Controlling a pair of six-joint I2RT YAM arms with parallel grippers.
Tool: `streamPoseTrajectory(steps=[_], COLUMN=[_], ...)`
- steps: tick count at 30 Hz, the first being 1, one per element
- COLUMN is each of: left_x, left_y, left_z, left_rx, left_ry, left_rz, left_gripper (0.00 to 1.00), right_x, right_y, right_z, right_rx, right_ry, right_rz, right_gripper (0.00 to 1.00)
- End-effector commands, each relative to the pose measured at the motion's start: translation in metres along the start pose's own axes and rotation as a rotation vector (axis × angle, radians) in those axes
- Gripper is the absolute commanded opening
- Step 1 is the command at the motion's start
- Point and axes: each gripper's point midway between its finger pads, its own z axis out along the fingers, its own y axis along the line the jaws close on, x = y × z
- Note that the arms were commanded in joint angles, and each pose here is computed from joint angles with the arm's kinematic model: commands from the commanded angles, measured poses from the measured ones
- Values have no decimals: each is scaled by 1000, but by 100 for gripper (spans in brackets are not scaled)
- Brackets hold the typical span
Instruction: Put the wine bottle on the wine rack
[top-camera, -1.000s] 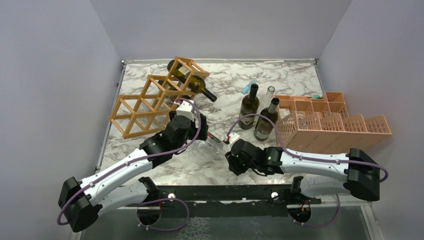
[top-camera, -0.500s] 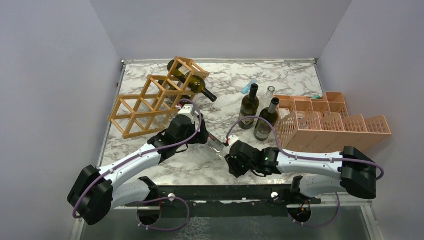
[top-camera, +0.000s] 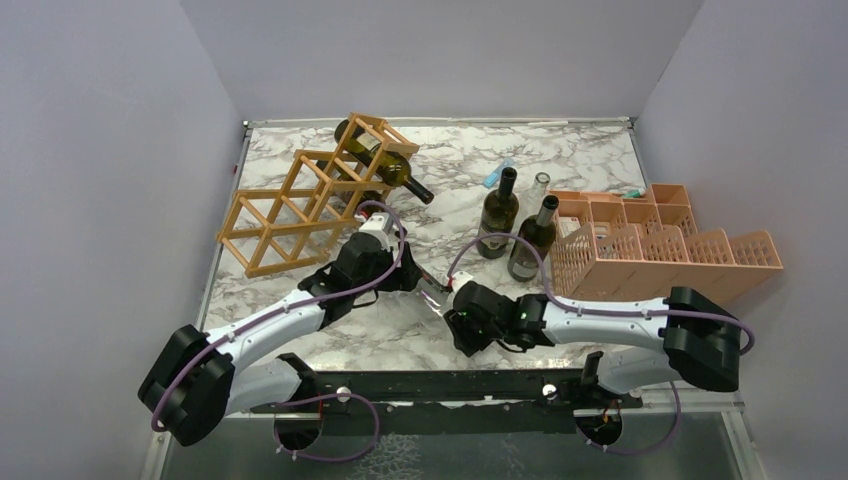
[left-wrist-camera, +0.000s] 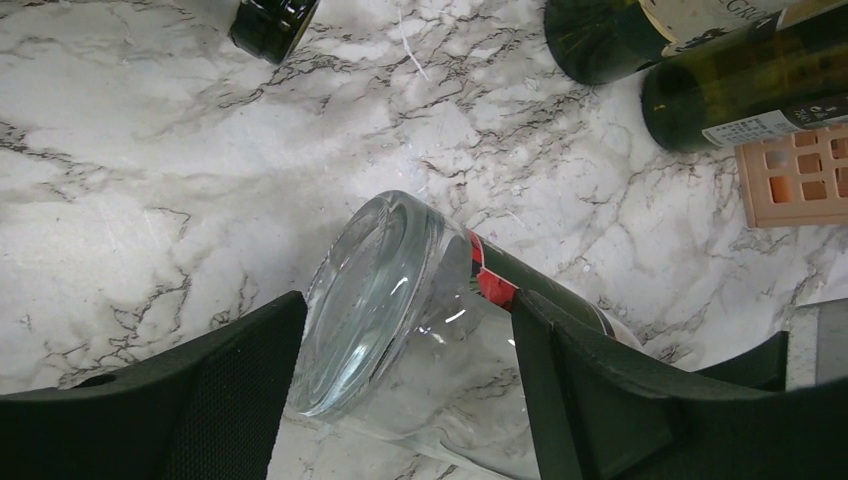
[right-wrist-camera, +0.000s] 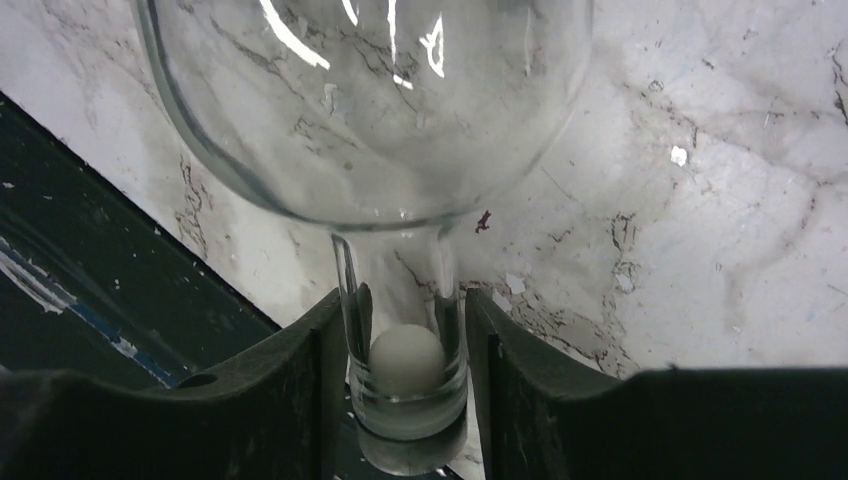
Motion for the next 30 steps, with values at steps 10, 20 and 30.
streamPoseTrajectory(steps=[10, 20, 30], left_x=[23, 31, 44], left_y=[-1, -1, -1], left_z=[2, -5, -8], left_rx=[53, 78, 99], left_ry=[51, 55, 92], left_rz=[-7, -23, -38], left_gripper=[69, 56, 47], right_x=[-35, -44, -49], right_y=[9, 9, 5], right_z=[22, 36, 47], right_rx=[12, 33, 60], right_ry=[-66, -100, -124], right_rz=[-50, -41, -60], right_gripper=[50, 50, 33])
